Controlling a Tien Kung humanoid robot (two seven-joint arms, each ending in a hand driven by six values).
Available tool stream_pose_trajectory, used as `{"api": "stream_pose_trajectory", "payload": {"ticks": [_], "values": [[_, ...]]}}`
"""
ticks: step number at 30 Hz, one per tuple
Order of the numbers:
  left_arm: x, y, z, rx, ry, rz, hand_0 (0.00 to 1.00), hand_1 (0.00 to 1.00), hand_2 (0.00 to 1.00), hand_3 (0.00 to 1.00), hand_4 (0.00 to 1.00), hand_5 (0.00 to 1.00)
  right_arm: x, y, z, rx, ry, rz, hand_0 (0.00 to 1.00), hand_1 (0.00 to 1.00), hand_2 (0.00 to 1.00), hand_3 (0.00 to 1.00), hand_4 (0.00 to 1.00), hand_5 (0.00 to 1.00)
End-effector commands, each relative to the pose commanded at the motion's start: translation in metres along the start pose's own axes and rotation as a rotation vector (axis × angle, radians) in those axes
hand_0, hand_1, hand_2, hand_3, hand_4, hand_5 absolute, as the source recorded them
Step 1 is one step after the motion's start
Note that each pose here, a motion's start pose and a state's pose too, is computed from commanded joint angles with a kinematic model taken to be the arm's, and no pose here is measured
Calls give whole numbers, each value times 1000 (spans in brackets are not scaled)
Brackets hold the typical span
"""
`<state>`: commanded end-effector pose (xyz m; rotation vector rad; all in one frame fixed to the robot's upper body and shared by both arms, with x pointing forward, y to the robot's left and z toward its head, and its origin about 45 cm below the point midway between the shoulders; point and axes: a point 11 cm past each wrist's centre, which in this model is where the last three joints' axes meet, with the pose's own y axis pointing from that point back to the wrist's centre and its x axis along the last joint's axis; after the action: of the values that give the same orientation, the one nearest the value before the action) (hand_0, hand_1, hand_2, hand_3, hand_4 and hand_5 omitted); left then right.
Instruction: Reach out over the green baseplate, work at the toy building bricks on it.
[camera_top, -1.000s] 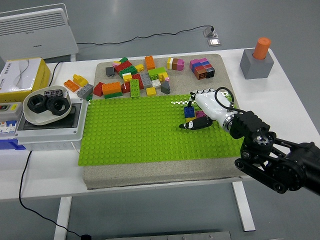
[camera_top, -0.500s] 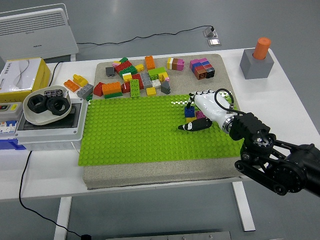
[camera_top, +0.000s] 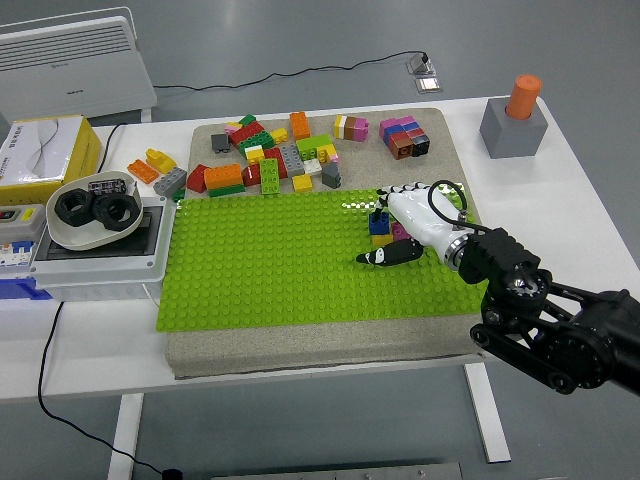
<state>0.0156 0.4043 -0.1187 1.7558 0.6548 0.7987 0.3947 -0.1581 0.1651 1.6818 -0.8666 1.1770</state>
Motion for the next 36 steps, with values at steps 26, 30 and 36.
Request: {"api": "stream_pose_trajectory", "payload": {"ticks": [26,30,36], "values": [[-2,0,-1,2,1,-2,748,621,566,572,387,170,-4,4,5,-5,5,-6,922,873,901,625,962,620],[-3,0,-1,2,0,-4,748,621,566,572,387,170,-4,4,6,-7,6,-5,922,873,901,625,962,620],[-4,0,-1,3,1,-6,748,620,566,573,387,168,-5,5,8,-9,8,-8,923,872,900,625,962,621]]}}
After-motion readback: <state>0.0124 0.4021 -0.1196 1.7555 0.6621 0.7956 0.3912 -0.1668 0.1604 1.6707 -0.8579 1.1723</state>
